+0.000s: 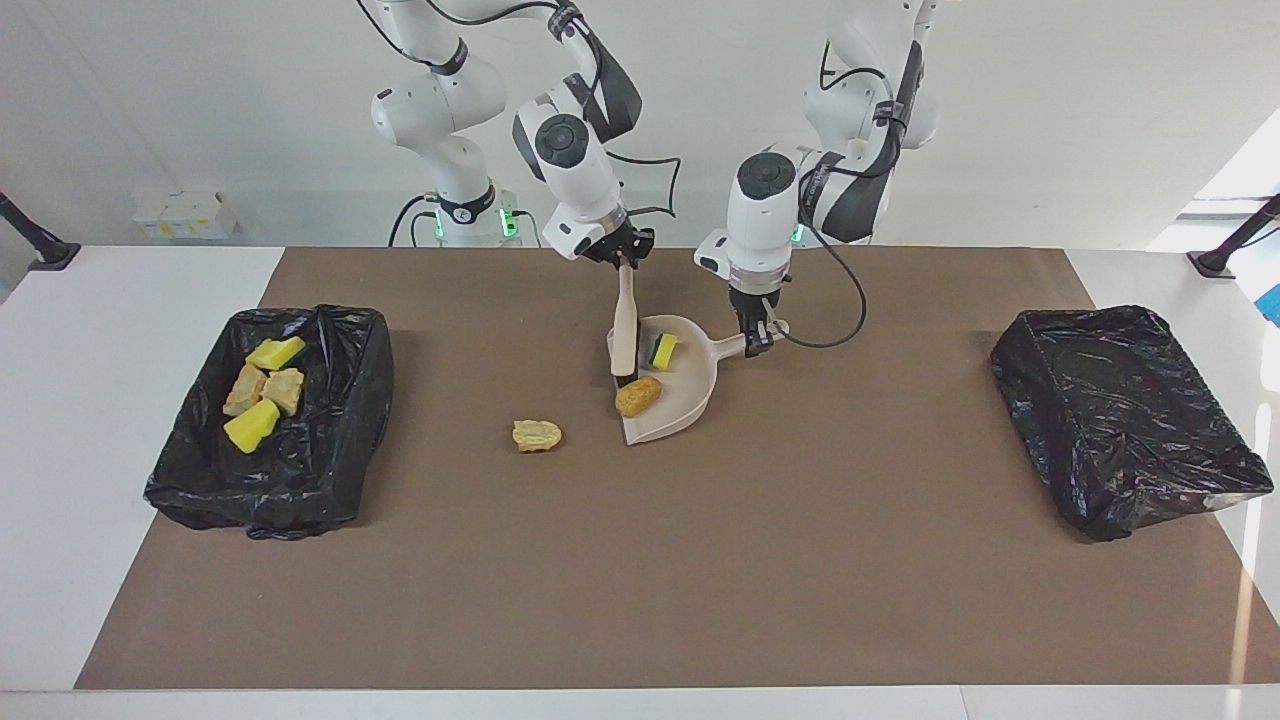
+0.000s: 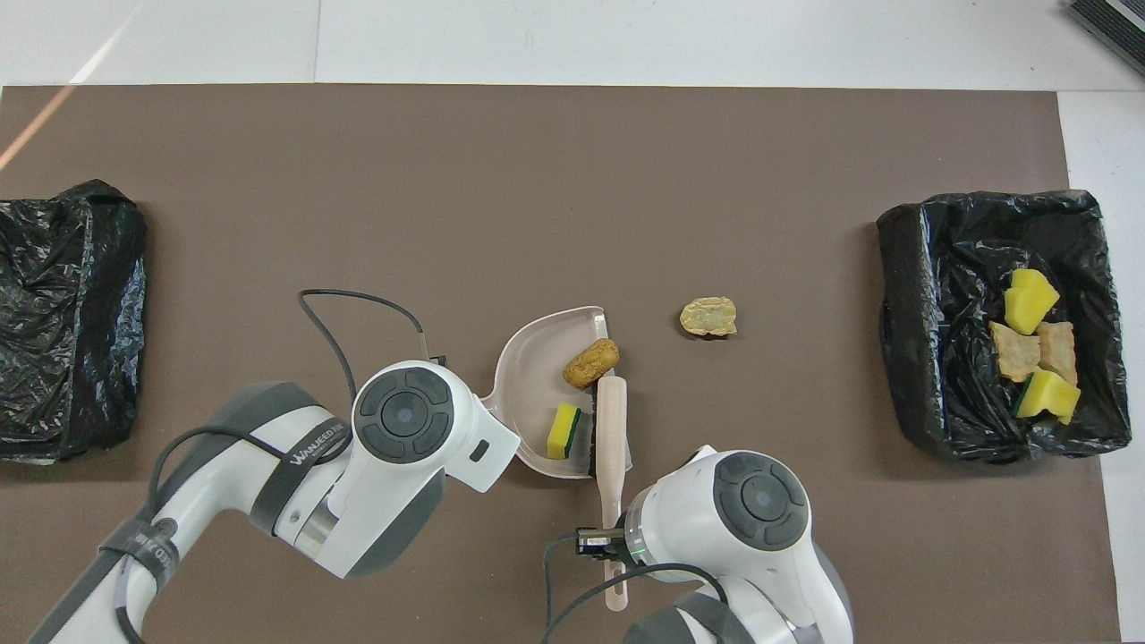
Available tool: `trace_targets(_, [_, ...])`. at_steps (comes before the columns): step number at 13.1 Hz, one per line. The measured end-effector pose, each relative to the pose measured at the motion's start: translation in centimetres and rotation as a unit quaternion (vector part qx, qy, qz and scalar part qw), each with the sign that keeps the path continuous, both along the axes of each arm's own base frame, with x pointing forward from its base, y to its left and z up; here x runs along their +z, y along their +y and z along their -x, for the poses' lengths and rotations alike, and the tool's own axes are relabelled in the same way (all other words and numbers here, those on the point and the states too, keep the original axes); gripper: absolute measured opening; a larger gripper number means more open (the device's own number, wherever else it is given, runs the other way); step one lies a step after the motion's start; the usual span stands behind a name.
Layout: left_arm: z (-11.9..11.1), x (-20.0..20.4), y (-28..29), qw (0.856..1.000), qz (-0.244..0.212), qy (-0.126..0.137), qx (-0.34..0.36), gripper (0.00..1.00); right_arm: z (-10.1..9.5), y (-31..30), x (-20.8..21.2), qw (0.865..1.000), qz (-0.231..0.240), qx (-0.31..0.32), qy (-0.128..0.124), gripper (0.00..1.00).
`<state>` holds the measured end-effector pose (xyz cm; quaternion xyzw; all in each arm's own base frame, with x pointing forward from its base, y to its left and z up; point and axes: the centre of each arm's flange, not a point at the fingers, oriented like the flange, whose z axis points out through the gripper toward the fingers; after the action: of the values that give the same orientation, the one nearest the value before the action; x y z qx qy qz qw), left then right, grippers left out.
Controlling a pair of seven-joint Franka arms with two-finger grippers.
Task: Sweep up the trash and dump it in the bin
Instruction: 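Sweep the trash pieces with the right gripper's brush into the dustpan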
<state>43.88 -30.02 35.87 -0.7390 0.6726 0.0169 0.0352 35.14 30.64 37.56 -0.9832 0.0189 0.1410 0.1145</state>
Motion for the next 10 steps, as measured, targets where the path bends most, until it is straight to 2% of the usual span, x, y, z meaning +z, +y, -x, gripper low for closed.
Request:
trace_targets(3, [-1.2, -0.2, 1.1, 1.0, 0.008, -0.009, 0.003, 0.33, -0.5, -0.6, 1.7, 0.998, -0.024, 0.043, -0.029, 0.27])
trace_targets(5, [-2.1, -0.2, 2.0, 1.0, 0.011, -0.013, 0.009, 0.33, -0.9, -1.4, 2.2, 0.993, -0.011, 0.104, -0.06, 0.27])
trace_targets(7, [-2.8, 0.1, 2.1, 1.0, 0.014, -0.016, 0.013, 0.33, -2.2, -3.4, 2.0, 0.982, 0.006, 0.168, -0.085, 0.27])
trace_targets(10, [-3.7, 0.7, 1.7, 0.999, 0.019, -0.023, 0.014, 0.33, -4.3, -7.9, 1.2, 0.976, 0.052, 0.193, -0.087, 0.27])
